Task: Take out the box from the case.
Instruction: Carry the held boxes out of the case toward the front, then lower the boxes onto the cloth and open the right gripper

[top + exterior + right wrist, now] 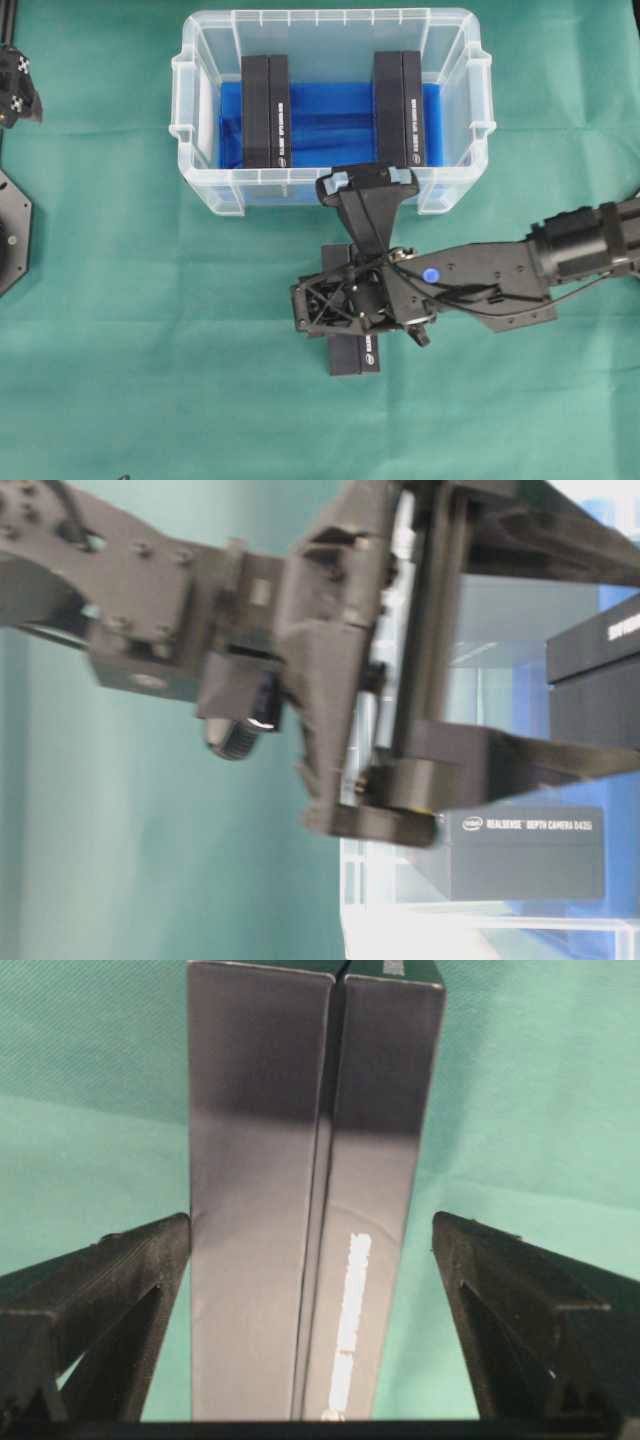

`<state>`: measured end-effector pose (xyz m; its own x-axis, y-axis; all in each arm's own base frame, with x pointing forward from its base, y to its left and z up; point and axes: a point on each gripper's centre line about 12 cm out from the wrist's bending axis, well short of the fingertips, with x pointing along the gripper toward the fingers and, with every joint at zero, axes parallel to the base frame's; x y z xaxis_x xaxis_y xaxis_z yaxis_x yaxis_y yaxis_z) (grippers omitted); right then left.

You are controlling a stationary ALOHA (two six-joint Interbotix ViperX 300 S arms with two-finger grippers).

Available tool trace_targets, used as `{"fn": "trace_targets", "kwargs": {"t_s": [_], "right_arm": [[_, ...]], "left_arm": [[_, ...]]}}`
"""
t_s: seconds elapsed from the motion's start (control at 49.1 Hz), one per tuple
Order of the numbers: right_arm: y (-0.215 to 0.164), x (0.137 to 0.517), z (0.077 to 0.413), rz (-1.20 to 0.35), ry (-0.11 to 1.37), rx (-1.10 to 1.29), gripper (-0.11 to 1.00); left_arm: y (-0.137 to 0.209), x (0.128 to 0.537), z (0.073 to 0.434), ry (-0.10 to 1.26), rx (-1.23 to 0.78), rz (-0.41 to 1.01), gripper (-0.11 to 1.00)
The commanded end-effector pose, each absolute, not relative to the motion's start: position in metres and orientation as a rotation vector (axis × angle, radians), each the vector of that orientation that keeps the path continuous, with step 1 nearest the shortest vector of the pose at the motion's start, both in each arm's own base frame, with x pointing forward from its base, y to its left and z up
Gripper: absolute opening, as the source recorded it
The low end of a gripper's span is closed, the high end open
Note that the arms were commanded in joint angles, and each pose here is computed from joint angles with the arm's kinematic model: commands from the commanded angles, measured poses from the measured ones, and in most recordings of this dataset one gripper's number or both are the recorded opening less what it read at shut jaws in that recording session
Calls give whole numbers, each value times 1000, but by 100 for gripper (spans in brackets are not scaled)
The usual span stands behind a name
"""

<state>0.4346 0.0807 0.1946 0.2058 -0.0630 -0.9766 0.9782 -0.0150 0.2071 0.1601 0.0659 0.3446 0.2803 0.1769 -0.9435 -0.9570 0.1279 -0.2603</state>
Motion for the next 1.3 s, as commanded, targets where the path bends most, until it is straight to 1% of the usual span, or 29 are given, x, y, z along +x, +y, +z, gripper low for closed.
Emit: {"fn": "trace_targets", "kwargs": {"t_s": [0.0, 0.122, 0.244, 0.387, 0.936, 1.038, 1.282], "right_arm": [[76, 430, 241, -1066, 951, 1289, 93], [71, 425, 269, -1098, 936, 1258, 93], [69, 425, 298, -1085, 913, 1259, 93], [70, 428, 316, -1059, 906, 1258, 93], [72, 423, 321, -1046, 919, 1266, 93], [72, 412, 324, -1055, 932, 1259, 93], [76, 366, 329, -1087, 977, 1240, 93]], "left_arm": [[67, 161, 348, 902, -1113, 1019, 92], [67, 162, 348, 905, -1112, 1020, 92], [67, 162, 348, 905, -1111, 1019, 92], [67, 162, 348, 905, -1112, 1020, 92], [66, 160, 348, 909, -1113, 1020, 92], [66, 159, 349, 905, -1114, 1016, 92], [65, 158, 348, 905, -1117, 1016, 92]]}}
